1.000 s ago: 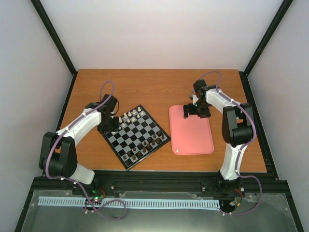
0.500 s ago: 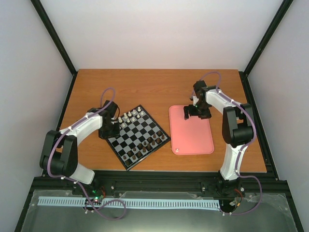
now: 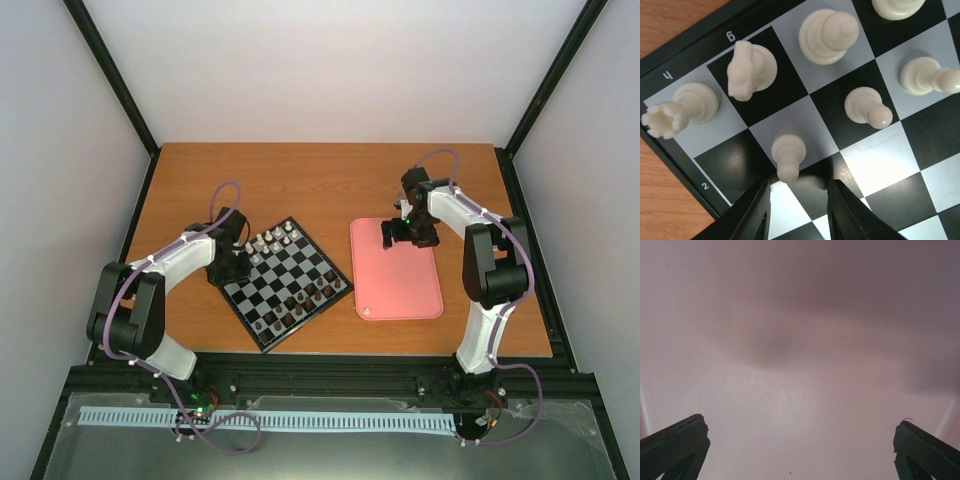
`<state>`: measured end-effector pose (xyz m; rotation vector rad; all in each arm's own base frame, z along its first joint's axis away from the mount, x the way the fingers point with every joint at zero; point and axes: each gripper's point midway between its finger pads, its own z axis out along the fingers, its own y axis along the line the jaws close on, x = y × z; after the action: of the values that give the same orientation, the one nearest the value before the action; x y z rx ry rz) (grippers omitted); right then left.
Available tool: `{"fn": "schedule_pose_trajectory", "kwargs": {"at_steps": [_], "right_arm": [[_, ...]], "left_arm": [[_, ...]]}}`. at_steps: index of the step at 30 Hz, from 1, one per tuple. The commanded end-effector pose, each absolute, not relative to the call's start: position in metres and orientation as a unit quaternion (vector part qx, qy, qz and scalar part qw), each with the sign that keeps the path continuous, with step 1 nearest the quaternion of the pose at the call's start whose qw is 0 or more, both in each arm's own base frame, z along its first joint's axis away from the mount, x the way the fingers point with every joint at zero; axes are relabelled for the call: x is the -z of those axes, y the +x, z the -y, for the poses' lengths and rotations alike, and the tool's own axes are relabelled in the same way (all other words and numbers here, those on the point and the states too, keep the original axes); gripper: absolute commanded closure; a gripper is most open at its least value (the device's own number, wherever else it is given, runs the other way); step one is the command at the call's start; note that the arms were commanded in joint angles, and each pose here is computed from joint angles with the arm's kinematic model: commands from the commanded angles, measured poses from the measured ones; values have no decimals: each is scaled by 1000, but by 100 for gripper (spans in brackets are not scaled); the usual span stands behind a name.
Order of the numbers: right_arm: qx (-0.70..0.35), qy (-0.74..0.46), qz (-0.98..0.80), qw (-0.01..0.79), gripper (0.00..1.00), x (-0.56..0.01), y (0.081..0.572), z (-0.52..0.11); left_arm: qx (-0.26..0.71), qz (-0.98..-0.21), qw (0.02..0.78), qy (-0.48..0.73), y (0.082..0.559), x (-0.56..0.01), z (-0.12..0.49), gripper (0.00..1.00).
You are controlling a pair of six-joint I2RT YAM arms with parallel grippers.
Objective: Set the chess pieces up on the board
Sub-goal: Adjust the chess piece on the chessboard.
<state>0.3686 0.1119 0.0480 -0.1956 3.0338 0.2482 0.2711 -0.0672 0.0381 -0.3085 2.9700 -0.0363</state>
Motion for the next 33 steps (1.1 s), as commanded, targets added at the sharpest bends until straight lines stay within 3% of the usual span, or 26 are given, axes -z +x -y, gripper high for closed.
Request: {"fn": "schedule_pose_trajectory", "kwargs": {"at_steps": [1,21,33], "right_arm": [[-74,-74,-993,56,0,-59,364,-110],[-74,-75,-993,52,0,-57,364,-110],[-75,-73,-993,55,0,-59,363,-110]], "left_arm": [[21,-988,97,-115,287,-41,69,66],[14,-989,98,-107,299,-40,69,66],[33,-989,98,-108,258,-80,65,62]]}}
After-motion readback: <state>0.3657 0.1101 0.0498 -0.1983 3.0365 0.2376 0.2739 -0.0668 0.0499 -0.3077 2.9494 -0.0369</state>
